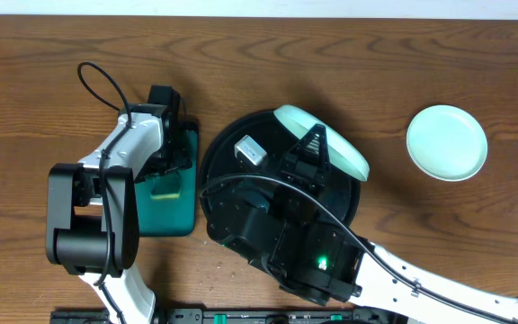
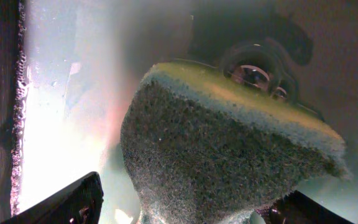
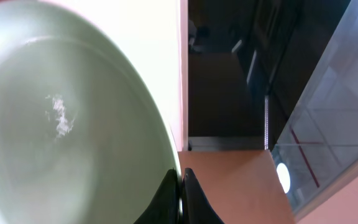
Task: Clean dirty plates on tray and stack at the side
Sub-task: 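Lift the green plate with the right gripper and tilt it up, then carry the green plate right and lower it onto the plate stack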
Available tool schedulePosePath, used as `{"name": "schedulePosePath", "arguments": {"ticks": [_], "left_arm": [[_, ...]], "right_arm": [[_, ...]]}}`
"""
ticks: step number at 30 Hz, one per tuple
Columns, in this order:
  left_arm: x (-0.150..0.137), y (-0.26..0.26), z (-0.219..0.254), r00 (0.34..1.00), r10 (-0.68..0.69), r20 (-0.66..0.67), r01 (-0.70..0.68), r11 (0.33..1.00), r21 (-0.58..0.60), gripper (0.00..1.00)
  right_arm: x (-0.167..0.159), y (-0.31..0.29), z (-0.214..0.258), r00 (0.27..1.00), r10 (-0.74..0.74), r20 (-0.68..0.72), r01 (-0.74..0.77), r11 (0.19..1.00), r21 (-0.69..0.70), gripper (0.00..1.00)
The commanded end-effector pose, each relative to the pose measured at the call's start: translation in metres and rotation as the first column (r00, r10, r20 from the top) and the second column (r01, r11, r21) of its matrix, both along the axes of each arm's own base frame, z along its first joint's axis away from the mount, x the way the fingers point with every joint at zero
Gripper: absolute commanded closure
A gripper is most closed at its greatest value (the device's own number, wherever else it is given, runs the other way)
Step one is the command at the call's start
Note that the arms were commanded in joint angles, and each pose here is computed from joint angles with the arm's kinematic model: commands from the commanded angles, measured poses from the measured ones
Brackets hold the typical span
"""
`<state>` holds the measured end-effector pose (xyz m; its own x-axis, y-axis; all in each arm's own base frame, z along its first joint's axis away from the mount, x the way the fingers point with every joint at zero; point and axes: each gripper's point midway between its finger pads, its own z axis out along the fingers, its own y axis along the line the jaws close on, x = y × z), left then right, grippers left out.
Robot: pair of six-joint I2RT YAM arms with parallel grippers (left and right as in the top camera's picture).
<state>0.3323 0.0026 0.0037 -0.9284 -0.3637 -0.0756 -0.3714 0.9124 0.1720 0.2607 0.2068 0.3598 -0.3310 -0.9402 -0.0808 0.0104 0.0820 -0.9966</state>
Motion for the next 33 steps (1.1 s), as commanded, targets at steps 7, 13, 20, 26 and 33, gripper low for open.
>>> {"name": "schedulePosePath", "arguments": {"ticks": [7,13,20,26,33], "left_arm": [[-0.004,-0.002,-0.008,1.000,0.004,-0.025,-0.004,1.000,-0.015,0.19],[-0.003,-0.002,-0.008,1.000,0.004,-0.024,-0.004,1.000,-0.015,0.19],[-0.003,-0.002,-0.008,1.000,0.004,-0.023,-0.004,1.000,-0.015,0.19],[-0.004,-0.002,-0.008,1.000,0.004,-0.024,-0.004,1.000,-0.015,0.19],[-0.004,-0.002,-0.008,1.000,0.004,-0.025,-0.004,1.000,-0.016,0.19]], "right_arm": [[0.015,0.020,-0.020,0.998,0.055,0.022,-0.059,0.930,0.363,0.99],[0.026,0.034,-0.128,0.896,0.207,-0.393,0.235,0.528,0.816,0.99],[0.061,-0.008,-0.159,0.849,0.067,-0.524,0.510,0.151,0.847,0.99],[0.090,-0.076,-0.170,0.795,-0.023,-0.606,0.605,-0.042,0.795,0.99],[0.107,-0.178,-0.178,0.728,-0.146,-0.670,0.613,-0.299,0.731,0.99]]}}
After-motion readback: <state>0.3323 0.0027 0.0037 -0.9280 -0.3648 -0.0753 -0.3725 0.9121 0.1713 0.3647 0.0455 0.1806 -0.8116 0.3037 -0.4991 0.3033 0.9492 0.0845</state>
